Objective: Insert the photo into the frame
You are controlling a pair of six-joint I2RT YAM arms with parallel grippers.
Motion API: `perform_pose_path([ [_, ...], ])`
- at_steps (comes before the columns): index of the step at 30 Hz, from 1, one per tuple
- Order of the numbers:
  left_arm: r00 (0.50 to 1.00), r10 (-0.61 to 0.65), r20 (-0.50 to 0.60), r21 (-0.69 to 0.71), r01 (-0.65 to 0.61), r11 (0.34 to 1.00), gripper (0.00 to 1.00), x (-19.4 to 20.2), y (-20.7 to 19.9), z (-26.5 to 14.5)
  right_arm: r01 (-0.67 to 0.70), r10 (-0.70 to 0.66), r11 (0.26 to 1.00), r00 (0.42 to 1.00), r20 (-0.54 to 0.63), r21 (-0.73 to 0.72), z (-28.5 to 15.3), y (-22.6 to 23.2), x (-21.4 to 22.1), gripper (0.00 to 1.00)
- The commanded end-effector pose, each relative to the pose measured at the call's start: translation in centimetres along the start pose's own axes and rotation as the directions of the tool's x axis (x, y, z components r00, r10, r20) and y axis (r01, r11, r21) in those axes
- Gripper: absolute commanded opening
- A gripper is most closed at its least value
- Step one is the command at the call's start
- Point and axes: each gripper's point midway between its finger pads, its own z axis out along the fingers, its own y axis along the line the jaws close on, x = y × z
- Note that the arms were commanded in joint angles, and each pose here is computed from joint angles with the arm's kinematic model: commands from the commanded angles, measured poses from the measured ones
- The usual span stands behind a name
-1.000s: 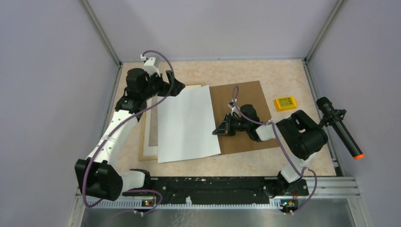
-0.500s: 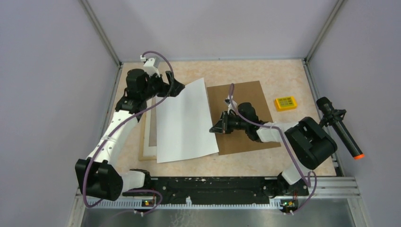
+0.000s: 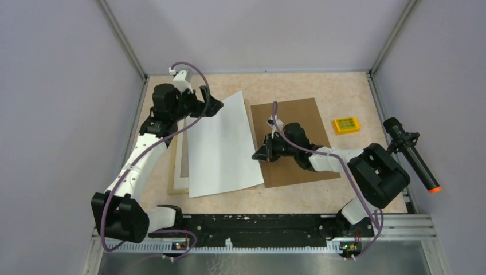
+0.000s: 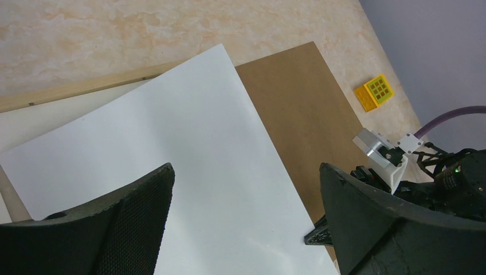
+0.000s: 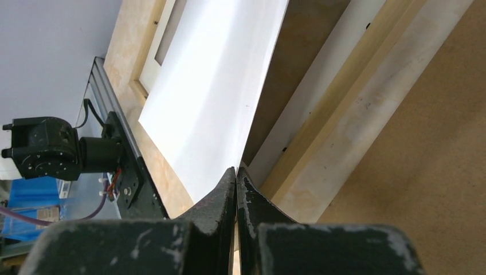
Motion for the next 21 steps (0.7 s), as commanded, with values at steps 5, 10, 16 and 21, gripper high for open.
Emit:
perform_pose_path([
  [5,0.998,0.015,0.055,0.020,-0.017,1.000,0.99,-1.4,-0.4,-0.4,0.138,-0.133,0.989,0.988,0.083,-0.061,-0.1,2.4,-2.7,0.00],
  [10,0.998,0.010,0.062,0.023,-0.011,1.000,0.99,-1.6,-0.3,-0.6,0.164,-0.159,0.986,0.981,0.109,-0.042,-0.5,2.4,-3.1,0.00],
  [16,0.998,0.002,0.059,0.023,-0.004,1.000,0.99,-1.6,-0.1,-0.5,0.112,-0.107,0.994,0.981,0.160,-0.020,0.4,1.9,-4.4,0.00],
  [21,0.998,-0.001,0.057,0.023,0.000,1.000,0.99,-1.5,0.0,-0.5,0.068,-0.061,0.997,0.987,0.151,-0.042,2.1,1.7,-4.9,0.00],
])
